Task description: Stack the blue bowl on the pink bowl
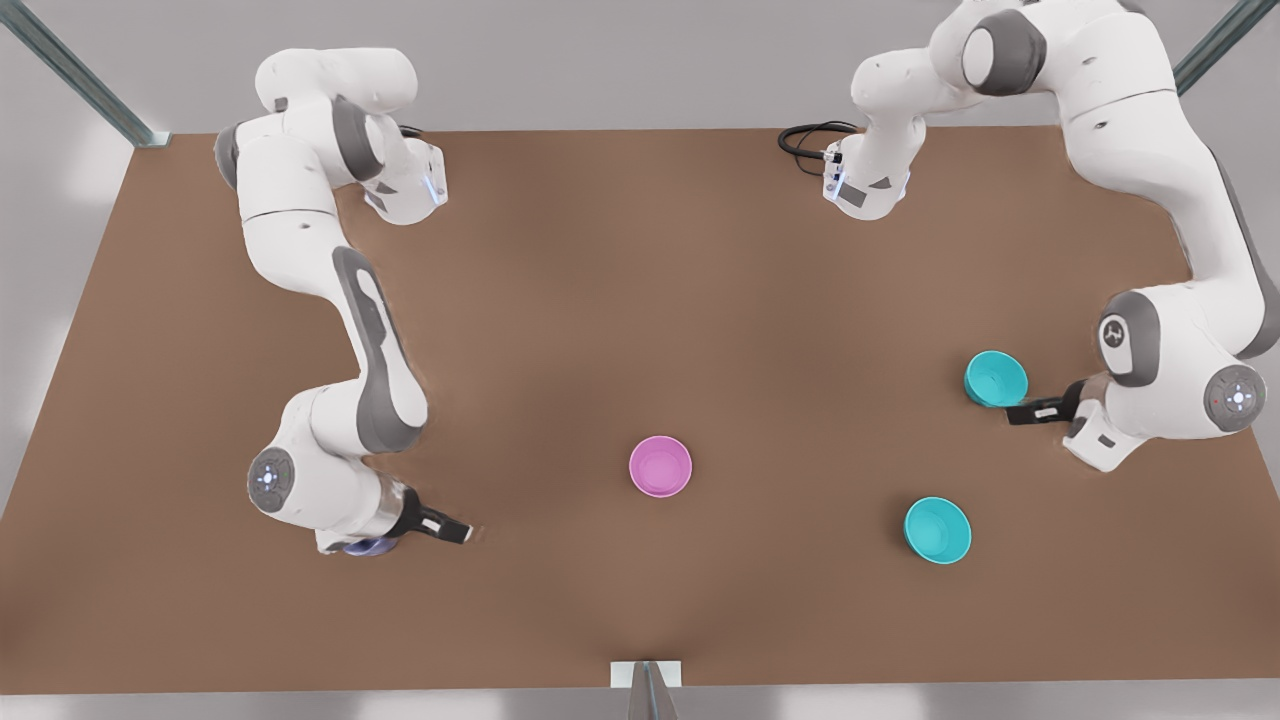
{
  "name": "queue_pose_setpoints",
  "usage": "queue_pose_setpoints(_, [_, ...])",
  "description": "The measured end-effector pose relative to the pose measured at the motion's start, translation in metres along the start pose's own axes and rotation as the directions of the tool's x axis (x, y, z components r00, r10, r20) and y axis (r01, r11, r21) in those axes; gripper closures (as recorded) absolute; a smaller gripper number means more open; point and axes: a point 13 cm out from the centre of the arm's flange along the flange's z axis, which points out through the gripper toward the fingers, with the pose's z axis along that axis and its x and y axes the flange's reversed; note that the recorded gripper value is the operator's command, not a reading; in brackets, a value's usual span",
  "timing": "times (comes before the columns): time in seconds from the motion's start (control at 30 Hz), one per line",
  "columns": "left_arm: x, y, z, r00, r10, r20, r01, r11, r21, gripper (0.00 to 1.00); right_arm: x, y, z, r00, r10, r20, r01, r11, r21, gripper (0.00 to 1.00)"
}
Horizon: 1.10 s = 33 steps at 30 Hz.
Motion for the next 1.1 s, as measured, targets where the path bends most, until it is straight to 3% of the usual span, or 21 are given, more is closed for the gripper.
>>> queue_pose_setpoints(0.07, [-0.001,0.052,0.032,0.999,-0.036,-0.003,0.036,0.999,0.023,0.0,0.009,-0.037,-0.108,0.997,-0.072,0.028,0.068,0.991,0.117,0.0])
queue_pose_setpoints(0.17, [0.021,0.12,0.085,0.997,-0.071,-0.028,0.072,0.996,0.048,0.0,0.095,-0.051,-0.245,0.984,-0.174,0.031,0.164,0.967,0.197,0.0])
queue_pose_setpoints(0.23, [0.034,0.146,0.123,0.997,-0.065,-0.029,0.067,0.995,0.08,0.0,0.14,-0.087,-0.254,0.983,-0.182,-0.03,0.184,0.953,0.24,0.0])
queue_pose_setpoints(0.3, [0.039,0.148,0.149,1.0,-0.018,-0.021,0.02,0.995,0.099,0.0,0.151,-0.108,-0.25,0.98,-0.19,-0.065,0.201,0.944,0.262,0.0])
queue_pose_setpoints(0.47, [0.053,0.144,0.191,0.992,0.123,-0.008,-0.121,0.985,0.125,0.0,0.146,-0.119,-0.226,0.963,-0.233,-0.137,0.264,0.92,0.289,0.0])
queue_pose_setpoints(0.63, [0.05,0.125,0.216,0.974,0.228,0.018,-0.227,0.96,0.163,0.0,0.111,-0.139,-0.231,0.962,-0.24,-0.129,0.268,0.919,0.29,0.0])
queue_pose_setpoints(0.8, [0.045,0.116,0.23,0.952,0.302,0.04,-0.304,0.934,0.185,0.01,0.11,-0.143,-0.23,0.949,-0.277,-0.15,0.309,0.908,0.282,0.0])
queue_pose_setpoints(0.83, [0.044,0.114,0.232,0.95,0.31,0.046,-0.313,0.93,0.193,0.04,0.111,-0.143,-0.229,0.946,-0.284,-0.155,0.318,0.906,0.28,0.0])
queue_pose_setpoints(0.87, [0.044,0.113,0.233,0.947,0.318,0.053,-0.322,0.926,0.198,0.26,0.111,-0.143,-0.228,0.944,-0.291,-0.159,0.325,0.903,0.279,0.0])
queue_pose_setpoints(0.97, [0.041,0.11,0.233,0.938,0.339,0.074,-0.347,0.914,0.21,0.69,0.112,-0.142,-0.226,0.935,-0.31,-0.17,0.347,0.896,0.276,0.0])
queue_pose_setpoints(1.03, [0.04,0.108,0.233,0.932,0.353,0.086,-0.363,0.907,0.215,0.78,0.112,-0.142,-0.224,0.931,-0.32,-0.177,0.359,0.892,0.274,0.0])
queue_pose_setpoints(1.1, [0.04,0.107,0.233,0.925,0.368,0.094,-0.38,0.899,0.216,0.79,0.112,-0.143,-0.223,0.927,-0.329,-0.183,0.369,0.889,0.272,0.0])
